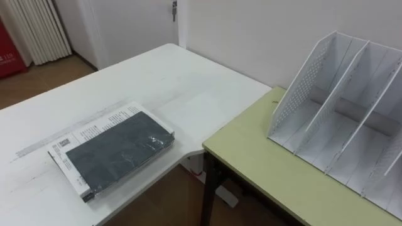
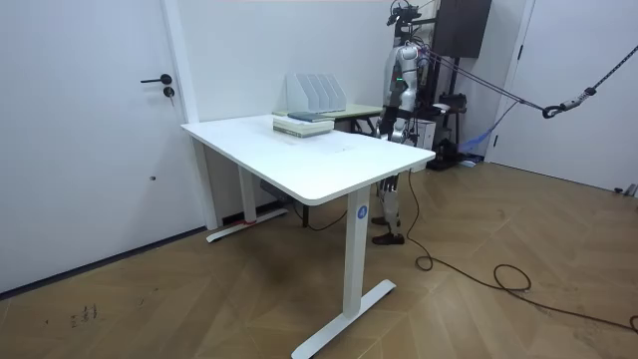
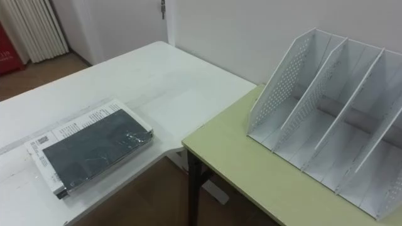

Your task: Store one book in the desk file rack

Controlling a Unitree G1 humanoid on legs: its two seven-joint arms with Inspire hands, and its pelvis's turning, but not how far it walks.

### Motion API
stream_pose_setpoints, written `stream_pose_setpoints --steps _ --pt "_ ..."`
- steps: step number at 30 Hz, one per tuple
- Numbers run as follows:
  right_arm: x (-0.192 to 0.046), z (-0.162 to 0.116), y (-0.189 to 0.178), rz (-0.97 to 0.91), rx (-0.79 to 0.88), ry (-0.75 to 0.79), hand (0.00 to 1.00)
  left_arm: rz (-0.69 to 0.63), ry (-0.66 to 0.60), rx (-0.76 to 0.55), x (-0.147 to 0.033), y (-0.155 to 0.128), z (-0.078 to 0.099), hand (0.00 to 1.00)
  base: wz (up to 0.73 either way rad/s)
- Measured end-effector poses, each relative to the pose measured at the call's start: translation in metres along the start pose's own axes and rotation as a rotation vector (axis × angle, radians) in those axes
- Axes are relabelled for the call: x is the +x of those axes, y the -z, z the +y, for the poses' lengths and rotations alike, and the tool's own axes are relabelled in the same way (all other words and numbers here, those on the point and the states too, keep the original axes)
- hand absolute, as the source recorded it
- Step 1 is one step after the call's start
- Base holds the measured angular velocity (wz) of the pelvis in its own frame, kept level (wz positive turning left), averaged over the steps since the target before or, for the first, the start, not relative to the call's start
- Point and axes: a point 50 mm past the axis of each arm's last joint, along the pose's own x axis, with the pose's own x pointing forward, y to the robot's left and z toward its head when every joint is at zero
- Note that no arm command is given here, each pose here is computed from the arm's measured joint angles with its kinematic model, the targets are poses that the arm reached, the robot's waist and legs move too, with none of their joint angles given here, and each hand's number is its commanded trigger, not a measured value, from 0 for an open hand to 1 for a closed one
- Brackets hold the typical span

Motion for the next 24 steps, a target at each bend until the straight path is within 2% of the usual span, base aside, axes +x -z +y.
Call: stream_pose_setpoints --steps 17,24 --pt "0.001 0.001 -0.003 0.004 -0.036 0.006 0.00 -0.022 -0.038 0.006 0.001 -0.009 0.004 0.00 0.00" --pt "0.001 0.002 -0.007 -0.014 -0.048 0.002 0.00 -0.086 -0.119 0.020 0.000 -0.026 0.019 0.00 0.00"
